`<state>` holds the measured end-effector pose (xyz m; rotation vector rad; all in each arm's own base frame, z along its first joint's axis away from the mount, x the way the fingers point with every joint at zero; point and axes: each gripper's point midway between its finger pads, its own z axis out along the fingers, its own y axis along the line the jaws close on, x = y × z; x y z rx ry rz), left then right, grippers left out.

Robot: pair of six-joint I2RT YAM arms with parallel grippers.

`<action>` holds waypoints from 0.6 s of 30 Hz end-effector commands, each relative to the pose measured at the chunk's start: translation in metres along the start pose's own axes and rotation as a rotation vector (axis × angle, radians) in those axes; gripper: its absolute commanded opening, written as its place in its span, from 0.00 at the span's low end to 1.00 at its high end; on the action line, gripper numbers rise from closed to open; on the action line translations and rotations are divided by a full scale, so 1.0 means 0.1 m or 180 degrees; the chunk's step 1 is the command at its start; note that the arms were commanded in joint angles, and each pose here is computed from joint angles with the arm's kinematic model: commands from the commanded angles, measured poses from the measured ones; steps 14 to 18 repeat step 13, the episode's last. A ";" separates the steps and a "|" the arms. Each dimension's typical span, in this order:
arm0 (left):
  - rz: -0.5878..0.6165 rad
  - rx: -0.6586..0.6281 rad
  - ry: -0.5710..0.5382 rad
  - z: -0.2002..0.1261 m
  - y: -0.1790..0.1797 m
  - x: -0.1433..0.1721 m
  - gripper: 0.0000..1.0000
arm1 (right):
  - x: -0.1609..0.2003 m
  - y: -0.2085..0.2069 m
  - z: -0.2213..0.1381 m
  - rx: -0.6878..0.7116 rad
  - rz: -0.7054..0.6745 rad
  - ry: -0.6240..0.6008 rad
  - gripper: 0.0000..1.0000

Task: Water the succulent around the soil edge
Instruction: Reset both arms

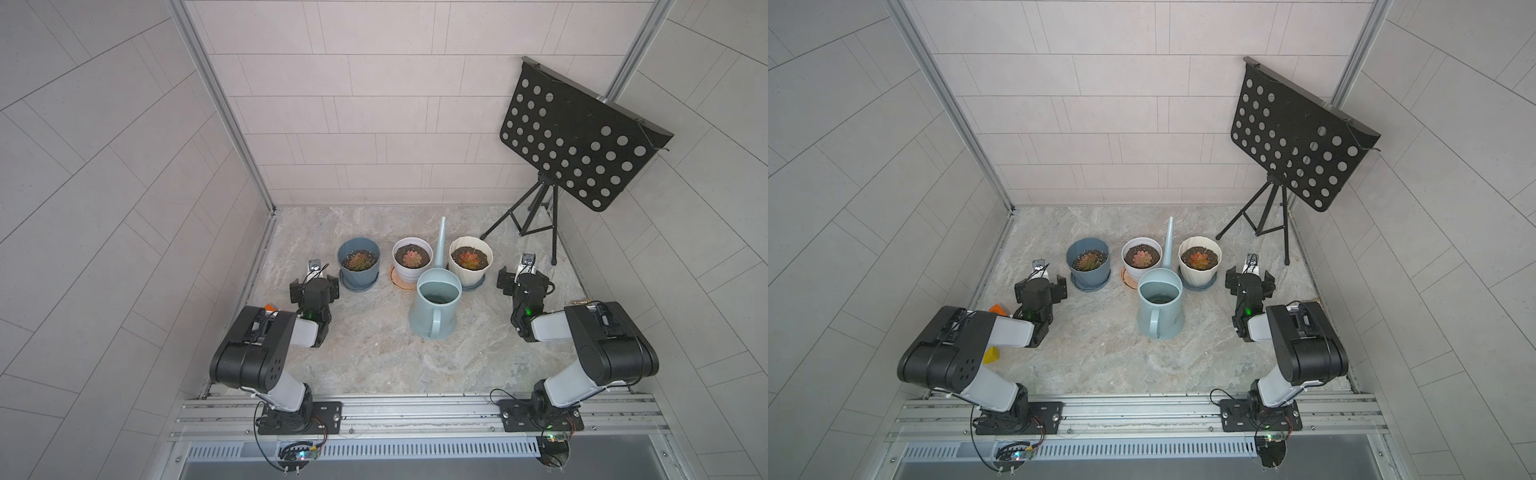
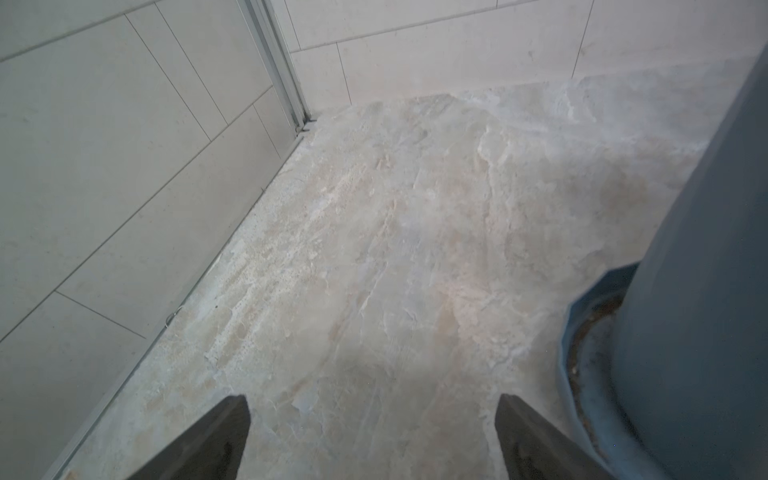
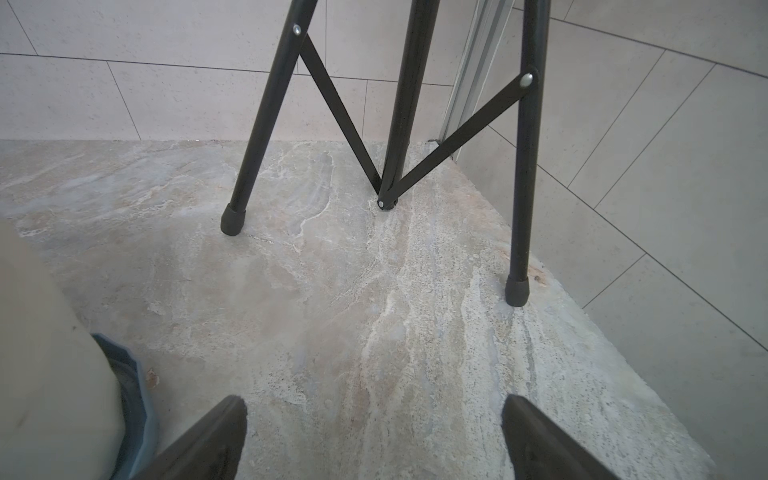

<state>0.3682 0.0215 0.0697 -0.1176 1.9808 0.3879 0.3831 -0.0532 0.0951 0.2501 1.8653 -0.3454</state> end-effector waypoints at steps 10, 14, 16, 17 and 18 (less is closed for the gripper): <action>-0.0173 0.0000 -0.0118 0.08 0.05 -0.26 1.00 | 0.02 0.20 0.03 -0.0395 -0.0091 0.0087 1.00; -0.0177 -0.0008 -0.0096 0.09 0.05 -0.26 1.00 | 0.02 0.19 0.03 -0.0393 -0.0088 0.0086 1.00; -0.0177 -0.0008 -0.0096 0.09 0.05 -0.26 1.00 | 0.02 0.19 0.03 -0.0393 -0.0088 0.0086 1.00; -0.0177 -0.0008 -0.0096 0.09 0.05 -0.26 1.00 | 0.02 0.19 0.03 -0.0393 -0.0088 0.0086 1.00; -0.0177 -0.0008 -0.0096 0.09 0.05 -0.26 1.00 | 0.02 0.19 0.03 -0.0393 -0.0088 0.0086 1.00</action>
